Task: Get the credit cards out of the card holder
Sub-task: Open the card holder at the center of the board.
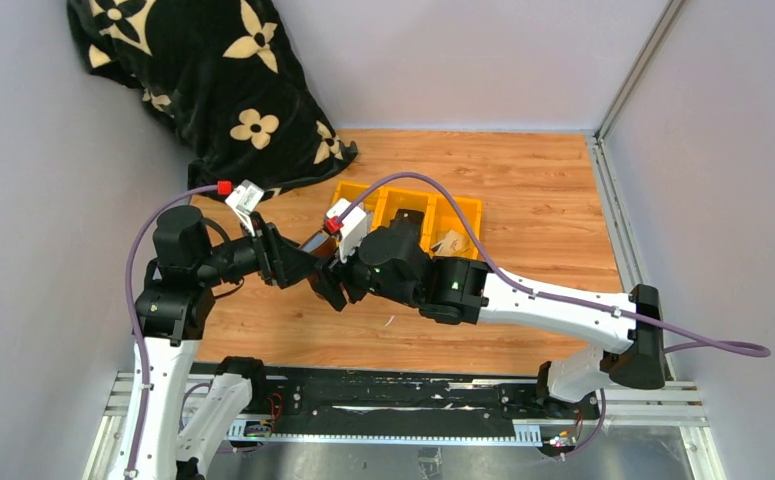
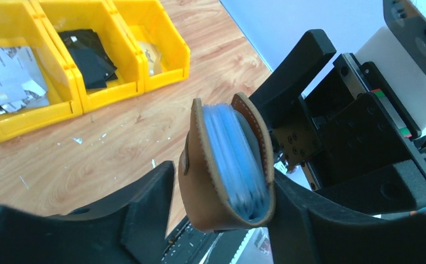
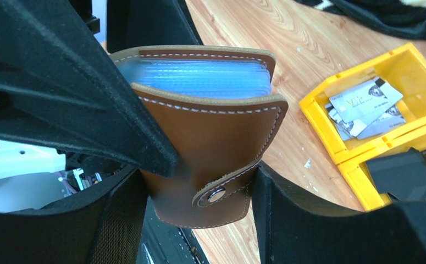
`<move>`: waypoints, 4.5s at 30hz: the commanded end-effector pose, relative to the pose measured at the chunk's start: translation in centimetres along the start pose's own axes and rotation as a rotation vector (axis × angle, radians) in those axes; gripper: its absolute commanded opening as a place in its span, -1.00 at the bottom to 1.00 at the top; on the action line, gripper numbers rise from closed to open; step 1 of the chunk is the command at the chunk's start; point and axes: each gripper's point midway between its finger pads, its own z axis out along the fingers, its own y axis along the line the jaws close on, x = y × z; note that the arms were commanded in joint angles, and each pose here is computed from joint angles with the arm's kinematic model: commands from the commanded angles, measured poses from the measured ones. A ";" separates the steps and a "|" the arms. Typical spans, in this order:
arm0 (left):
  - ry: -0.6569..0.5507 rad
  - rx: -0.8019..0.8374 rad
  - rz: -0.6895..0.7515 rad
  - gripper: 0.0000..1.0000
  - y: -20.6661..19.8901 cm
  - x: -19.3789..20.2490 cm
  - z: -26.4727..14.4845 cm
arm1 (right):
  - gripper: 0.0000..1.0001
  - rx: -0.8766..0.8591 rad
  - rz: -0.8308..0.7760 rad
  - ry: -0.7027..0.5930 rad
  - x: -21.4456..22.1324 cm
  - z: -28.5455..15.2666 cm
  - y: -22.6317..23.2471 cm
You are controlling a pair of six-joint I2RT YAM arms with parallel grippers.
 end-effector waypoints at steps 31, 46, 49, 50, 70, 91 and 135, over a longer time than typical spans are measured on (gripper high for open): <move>-0.016 -0.045 -0.178 -1.00 1.0 0.0 0.6 | 0.08 0.127 0.025 -0.441 -8.1 -8.1 -3.7; -0.027 -0.027 -0.179 -1.00 0.0 -1.2 0.4 | 0.42 0.118 0.007 -0.415 -7.1 -8.0 -3.7; -0.028 -0.018 -0.191 -1.00 -0.4 -1.4 0.3 | 0.30 0.144 -0.025 -0.382 -6.2 -6.5 -3.8; -0.029 -0.014 -0.192 -1.00 -0.6 -1.4 0.2 | 0.25 0.156 -0.035 -0.373 -5.9 -6.0 -3.9; -0.033 -0.024 -0.201 -1.00 -0.8 -2.0 0.1 | 0.09 0.242 -0.090 -0.304 -4.1 -2.0 -4.0; -0.034 0.033 -0.198 -1.00 -2.8 -2.8 -0.6 | -1.00 0.513 -0.141 -0.302 -3.8 -4.5 -8.9; -0.058 0.326 -0.095 -0.99 -10.4 -4.4 -3.4 | 0.37 -0.514 0.525 -0.620 -7.5 -7.6 -1.8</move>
